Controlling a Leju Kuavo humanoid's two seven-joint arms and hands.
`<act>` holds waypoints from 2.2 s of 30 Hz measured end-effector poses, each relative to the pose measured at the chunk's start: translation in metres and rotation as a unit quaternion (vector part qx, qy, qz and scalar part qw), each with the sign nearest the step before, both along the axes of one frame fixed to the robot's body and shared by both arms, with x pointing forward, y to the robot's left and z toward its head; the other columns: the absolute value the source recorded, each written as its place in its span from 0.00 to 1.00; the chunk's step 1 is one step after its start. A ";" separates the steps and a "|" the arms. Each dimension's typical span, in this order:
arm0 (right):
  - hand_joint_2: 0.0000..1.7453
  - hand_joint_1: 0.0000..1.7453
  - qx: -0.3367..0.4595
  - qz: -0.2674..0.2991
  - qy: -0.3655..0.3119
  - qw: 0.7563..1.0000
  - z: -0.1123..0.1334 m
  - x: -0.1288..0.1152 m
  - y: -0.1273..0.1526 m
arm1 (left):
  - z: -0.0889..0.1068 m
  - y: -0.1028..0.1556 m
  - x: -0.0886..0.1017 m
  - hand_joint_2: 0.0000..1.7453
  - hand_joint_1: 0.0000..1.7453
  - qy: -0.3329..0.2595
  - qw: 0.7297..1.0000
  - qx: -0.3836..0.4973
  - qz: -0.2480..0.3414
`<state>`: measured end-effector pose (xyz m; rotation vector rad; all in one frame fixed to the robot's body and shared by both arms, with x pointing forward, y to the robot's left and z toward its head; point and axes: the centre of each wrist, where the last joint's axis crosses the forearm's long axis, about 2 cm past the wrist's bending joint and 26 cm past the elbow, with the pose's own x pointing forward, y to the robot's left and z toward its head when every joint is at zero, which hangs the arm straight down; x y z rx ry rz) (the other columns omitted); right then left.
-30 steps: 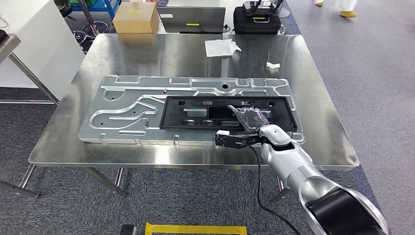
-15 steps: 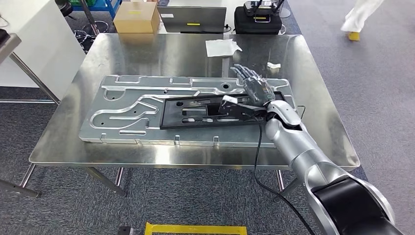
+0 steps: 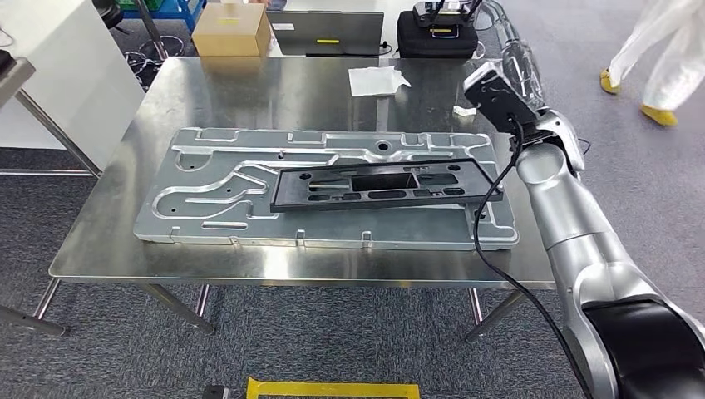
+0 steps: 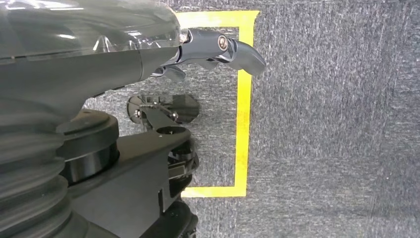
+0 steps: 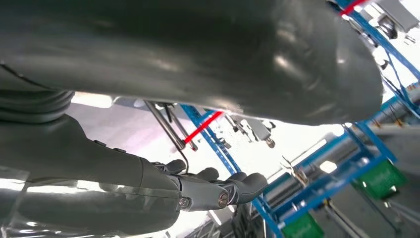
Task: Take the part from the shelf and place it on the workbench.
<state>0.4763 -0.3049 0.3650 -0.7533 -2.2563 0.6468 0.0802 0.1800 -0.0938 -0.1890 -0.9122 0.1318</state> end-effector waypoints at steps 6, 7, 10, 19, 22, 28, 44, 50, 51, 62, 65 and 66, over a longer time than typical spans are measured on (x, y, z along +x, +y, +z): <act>0.00 0.00 0.035 0.007 -0.023 0.999 0.010 -0.010 -0.016 | 0.002 -0.004 0.004 0.00 0.00 -0.004 1.000 -0.006 -0.001; 0.00 0.00 0.036 0.006 -0.025 0.999 0.010 -0.012 -0.018 | 0.002 -0.004 0.005 0.00 0.00 -0.005 1.000 -0.007 0.000; 0.00 0.00 0.039 0.004 -0.029 0.999 0.003 -0.018 -0.023 | 0.003 -0.004 0.008 0.00 0.00 -0.012 1.000 -0.009 0.004; 0.00 0.00 0.049 -0.005 -0.030 0.998 -0.020 -0.035 -0.034 | 0.003 -0.003 0.013 0.00 0.00 -0.020 0.999 -0.025 0.025; 0.00 0.00 0.054 -0.010 -0.037 0.998 -0.023 -0.043 -0.040 | 0.004 -0.003 0.015 0.00 0.00 -0.020 0.999 -0.041 0.030; 0.00 0.00 0.057 -0.025 -0.028 0.998 -0.037 -0.060 -0.066 | 0.005 -0.003 0.018 0.00 0.00 -0.015 0.998 -0.053 0.033; 0.00 0.00 0.049 -0.018 -0.039 0.998 -0.029 -0.064 -0.079 | 0.005 -0.002 0.020 0.00 0.00 -0.013 0.997 -0.055 0.050; 0.00 0.00 0.050 -0.022 -0.037 0.998 -0.032 -0.066 -0.080 | 0.006 -0.001 0.025 0.00 0.00 -0.013 0.997 -0.055 0.051; 0.00 0.00 0.050 -0.023 -0.035 0.998 -0.034 -0.067 -0.081 | 0.006 0.000 0.025 0.00 0.00 -0.013 0.997 -0.054 0.051; 0.00 0.00 0.050 -0.028 -0.021 0.998 -0.054 -0.074 -0.100 | 0.005 0.007 0.029 0.00 0.00 0.004 0.998 -0.030 0.056; 0.00 0.00 0.052 -0.027 -0.026 0.998 -0.056 -0.077 -0.110 | 0.004 0.011 0.026 0.00 0.00 0.009 0.998 -0.027 0.058; 0.00 0.00 0.052 -0.026 -0.026 0.998 -0.058 -0.078 -0.113 | 0.003 0.012 0.025 0.00 0.00 0.011 0.998 -0.025 0.058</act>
